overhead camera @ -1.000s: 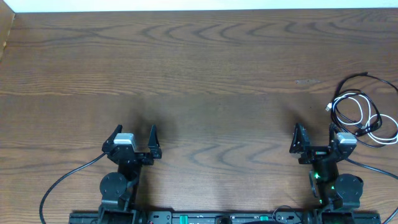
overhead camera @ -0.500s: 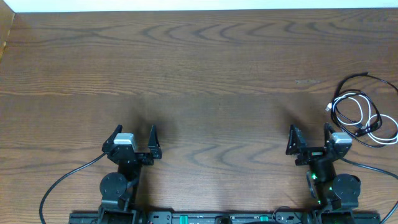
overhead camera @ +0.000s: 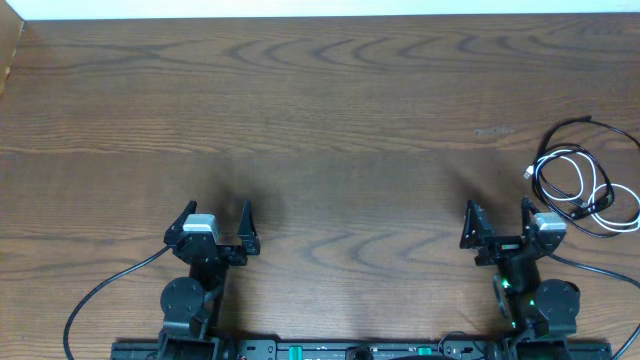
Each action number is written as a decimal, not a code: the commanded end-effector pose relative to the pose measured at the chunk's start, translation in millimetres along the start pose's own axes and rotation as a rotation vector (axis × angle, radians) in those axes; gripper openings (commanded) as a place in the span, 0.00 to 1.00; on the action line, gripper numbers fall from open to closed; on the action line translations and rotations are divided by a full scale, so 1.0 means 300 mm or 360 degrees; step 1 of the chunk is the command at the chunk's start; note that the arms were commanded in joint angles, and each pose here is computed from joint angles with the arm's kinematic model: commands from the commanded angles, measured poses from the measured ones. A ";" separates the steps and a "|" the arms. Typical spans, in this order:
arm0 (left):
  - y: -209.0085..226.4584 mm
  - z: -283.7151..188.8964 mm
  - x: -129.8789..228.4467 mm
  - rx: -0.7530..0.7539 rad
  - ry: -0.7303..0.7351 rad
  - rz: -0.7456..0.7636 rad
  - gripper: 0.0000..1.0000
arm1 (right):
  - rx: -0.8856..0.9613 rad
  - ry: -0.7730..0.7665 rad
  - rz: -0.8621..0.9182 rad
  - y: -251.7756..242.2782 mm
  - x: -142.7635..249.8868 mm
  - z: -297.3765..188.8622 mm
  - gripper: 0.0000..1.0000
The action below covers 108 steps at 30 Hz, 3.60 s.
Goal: Untangle cables
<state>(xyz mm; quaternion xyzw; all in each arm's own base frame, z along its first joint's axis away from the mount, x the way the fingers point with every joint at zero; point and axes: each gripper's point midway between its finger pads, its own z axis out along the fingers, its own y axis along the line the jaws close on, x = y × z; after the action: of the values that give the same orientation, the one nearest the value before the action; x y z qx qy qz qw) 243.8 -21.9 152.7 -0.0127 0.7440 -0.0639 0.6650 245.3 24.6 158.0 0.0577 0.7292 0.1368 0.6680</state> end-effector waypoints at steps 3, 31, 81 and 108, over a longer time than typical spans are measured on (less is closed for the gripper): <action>0.023 0.003 0.056 -0.0055 0.0079 0.0023 0.98 | 0.0046 -0.0017 0.0010 -0.024 -0.007 -0.002 0.99; 0.023 0.003 0.056 -0.0055 0.0079 0.0023 0.98 | 0.0113 -0.0018 -0.0434 -0.056 -0.016 -0.005 0.99; 0.023 0.003 0.056 -0.0055 0.0079 0.0023 0.98 | 0.0113 -0.0016 -0.0433 -0.056 -0.015 -0.004 0.99; 0.023 0.003 0.056 -0.0055 0.0079 0.0023 0.98 | 0.0113 -0.0016 -0.0433 -0.056 -0.015 -0.004 0.99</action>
<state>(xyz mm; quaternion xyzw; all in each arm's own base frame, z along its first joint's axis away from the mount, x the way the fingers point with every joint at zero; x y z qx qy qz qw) 243.8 -21.9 152.6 -0.0127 0.7441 -0.0639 0.6648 246.3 9.0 158.0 -0.0149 0.7313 0.0265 0.6813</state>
